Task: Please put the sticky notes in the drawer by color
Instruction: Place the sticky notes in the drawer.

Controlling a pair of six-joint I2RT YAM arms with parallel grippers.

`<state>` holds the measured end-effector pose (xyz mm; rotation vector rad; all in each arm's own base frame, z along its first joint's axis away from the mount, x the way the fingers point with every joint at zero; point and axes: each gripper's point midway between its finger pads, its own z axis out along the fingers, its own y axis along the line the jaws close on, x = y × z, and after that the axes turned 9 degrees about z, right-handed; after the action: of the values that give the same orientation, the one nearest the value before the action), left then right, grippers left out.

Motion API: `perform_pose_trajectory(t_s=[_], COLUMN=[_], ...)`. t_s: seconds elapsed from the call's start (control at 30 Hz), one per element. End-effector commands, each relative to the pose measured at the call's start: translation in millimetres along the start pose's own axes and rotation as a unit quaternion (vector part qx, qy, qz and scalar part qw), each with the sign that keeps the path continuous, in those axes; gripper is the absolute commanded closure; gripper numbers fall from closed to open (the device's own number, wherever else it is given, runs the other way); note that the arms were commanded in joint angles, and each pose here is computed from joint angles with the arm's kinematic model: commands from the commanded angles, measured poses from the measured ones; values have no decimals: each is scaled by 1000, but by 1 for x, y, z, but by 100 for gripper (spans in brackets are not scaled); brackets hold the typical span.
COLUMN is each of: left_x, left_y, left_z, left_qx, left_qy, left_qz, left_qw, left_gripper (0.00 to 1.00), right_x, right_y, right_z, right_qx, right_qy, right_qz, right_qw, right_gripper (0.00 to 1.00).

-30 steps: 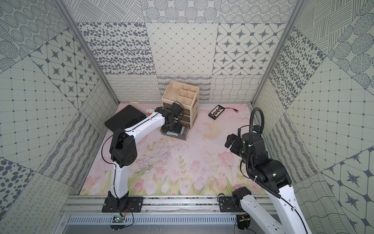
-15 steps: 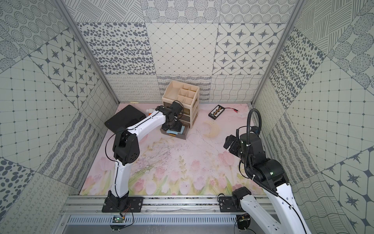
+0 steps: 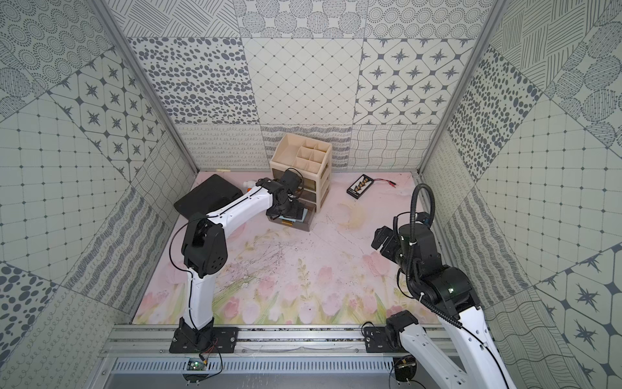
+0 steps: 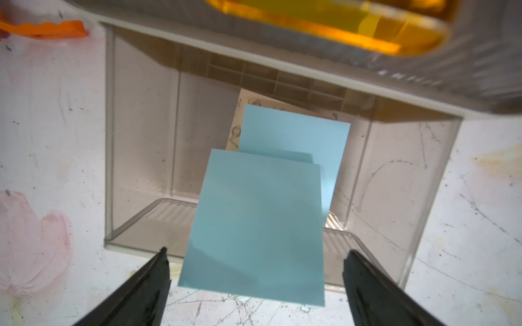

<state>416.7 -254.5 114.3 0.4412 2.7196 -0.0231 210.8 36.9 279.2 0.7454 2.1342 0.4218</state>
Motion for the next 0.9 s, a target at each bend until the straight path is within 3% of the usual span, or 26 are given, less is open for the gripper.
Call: perform_pose_trajectory(t_s=[0.0,0.07,0.17,0.2,0.23,0.3,0.37,0.5,0.87], left_x=[-23,-20,-15,-12,-8,3,13,28,18], left_y=[18,22,23,22,19,12,3,-1,-8], left_z=[-34,-51,-75,-78,-78,-71,-60,-39,-17], left_qx=[-14,-12,3,8,17,33,55,66,82], left_qy=[-78,-95,-111,-106,-95,-66,-41,-34,-57], left_qz=[-43,-49,-50,-50,-49,-55,-58,-79,-96], left_qw=[996,994,993,993,994,996,996,994,990], left_gripper=[1,2,14,26,47,78,99,100,100], right_x=[-3,-3,-3,-3,-3,-3,-3,-5,-4], right_y=[6,6,6,6,8,11,14,21,31], right_z=[2,2,3,4,5,6,7,8,15], right_qx=[-14,-13,-13,-15,-19,-26,-30,-38,-43], right_qy=[-6,-7,-8,-9,-9,-9,-7,-5,10], right_qz=[6,6,7,7,7,10,10,1,-12], right_qw=[1000,1000,1000,1000,1000,1000,999,999,999], right_gripper=[1,0,6,9,13,23,33,50,48])
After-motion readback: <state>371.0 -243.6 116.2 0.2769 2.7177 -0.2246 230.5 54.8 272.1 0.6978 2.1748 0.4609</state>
